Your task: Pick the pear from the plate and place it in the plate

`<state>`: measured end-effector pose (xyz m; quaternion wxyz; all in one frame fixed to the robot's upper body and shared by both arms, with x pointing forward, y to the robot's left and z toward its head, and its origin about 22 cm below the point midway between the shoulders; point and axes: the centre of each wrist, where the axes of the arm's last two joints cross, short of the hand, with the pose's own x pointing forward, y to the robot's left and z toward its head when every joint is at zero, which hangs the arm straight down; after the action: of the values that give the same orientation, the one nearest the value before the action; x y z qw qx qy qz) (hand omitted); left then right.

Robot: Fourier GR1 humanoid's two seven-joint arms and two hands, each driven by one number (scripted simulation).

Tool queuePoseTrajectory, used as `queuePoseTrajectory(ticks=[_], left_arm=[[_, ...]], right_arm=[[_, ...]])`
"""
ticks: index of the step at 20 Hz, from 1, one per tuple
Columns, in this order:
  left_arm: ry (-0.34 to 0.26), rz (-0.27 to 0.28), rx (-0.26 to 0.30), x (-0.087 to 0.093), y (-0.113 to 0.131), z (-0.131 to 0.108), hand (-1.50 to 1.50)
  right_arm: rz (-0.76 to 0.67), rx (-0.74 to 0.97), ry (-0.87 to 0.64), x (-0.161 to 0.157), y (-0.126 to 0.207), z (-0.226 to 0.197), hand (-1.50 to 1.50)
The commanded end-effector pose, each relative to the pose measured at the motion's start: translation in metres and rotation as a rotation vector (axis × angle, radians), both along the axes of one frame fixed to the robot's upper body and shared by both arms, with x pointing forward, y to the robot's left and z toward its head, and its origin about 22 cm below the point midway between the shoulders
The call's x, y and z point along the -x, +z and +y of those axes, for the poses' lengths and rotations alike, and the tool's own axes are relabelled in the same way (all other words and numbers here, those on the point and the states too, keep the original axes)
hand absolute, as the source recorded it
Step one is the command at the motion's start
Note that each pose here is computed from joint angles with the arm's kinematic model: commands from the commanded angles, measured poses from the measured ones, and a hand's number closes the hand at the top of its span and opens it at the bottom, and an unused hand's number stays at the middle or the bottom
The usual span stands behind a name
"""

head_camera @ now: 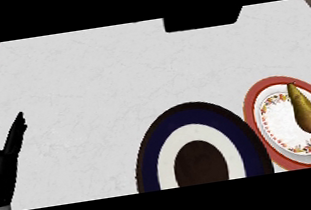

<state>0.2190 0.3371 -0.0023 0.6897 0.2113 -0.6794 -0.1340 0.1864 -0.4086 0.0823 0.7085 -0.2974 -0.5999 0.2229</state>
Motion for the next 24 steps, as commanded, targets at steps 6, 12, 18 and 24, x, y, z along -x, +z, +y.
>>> queuePoseTrajectory(ticks=[6, 12, 18, 24], left_arm=[[-0.012, -0.006, 0.006, -0.005, 0.002, 0.003, 0.00], [0.006, 0.001, -0.004, 0.011, 0.001, 0.007, 0.00], [0.002, 0.002, 0.005, 0.000, -0.002, 0.002, 0.00], [0.004, 0.006, 0.005, 0.009, -0.010, 0.000, 0.00]], right_arm=[[0.119, 0.066, 0.071, -0.027, -0.022, -0.009, -1.50], [0.168, 0.064, 0.123, -0.041, -0.029, -0.008, -1.50], [0.219, 0.063, 0.135, -0.054, -0.061, 0.006, -1.50], [0.211, 0.035, 0.118, -0.067, -0.079, 0.000, -1.50]])
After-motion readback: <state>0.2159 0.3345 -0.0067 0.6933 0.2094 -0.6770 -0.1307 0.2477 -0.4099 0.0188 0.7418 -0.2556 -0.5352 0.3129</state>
